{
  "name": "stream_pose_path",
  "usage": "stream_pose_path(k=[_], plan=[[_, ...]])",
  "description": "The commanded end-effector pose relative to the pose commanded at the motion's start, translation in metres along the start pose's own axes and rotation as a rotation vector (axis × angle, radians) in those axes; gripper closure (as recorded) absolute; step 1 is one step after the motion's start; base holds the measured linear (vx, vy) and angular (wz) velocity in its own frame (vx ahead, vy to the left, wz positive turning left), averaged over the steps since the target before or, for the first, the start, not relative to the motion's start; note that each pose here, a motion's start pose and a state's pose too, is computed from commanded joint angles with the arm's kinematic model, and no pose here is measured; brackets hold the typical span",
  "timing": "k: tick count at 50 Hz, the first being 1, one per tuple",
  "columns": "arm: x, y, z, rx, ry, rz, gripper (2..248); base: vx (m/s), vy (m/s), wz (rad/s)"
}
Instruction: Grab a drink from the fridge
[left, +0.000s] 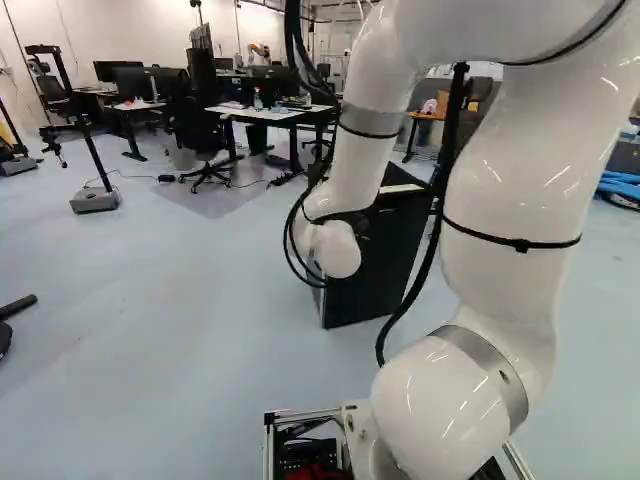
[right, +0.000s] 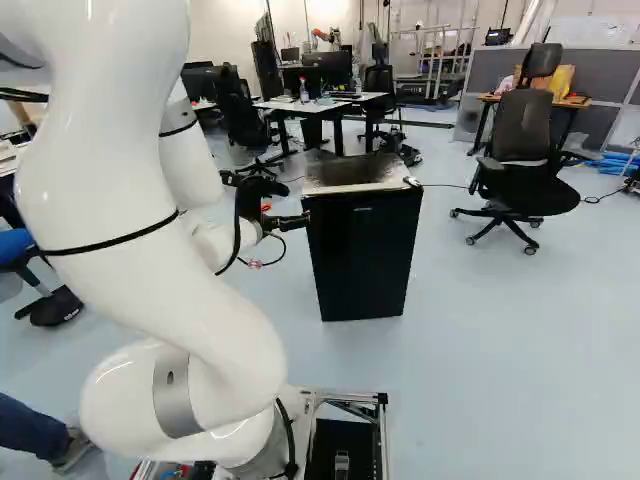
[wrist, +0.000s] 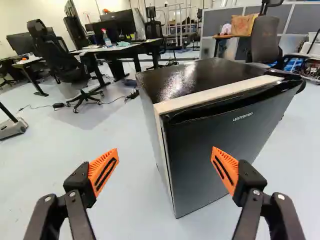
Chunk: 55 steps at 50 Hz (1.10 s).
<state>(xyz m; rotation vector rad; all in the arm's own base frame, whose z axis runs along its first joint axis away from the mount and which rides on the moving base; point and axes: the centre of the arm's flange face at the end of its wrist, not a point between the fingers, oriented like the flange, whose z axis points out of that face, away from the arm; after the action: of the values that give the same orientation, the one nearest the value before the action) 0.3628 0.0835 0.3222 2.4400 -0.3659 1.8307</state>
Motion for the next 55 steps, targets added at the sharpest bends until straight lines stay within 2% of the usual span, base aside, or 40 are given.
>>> stream_pose_path(k=[55], plan=[[-0.038, -0.026, 0.043, -0.133, 0.116, -0.029, 3, 0.000, 0.000, 0.000]])
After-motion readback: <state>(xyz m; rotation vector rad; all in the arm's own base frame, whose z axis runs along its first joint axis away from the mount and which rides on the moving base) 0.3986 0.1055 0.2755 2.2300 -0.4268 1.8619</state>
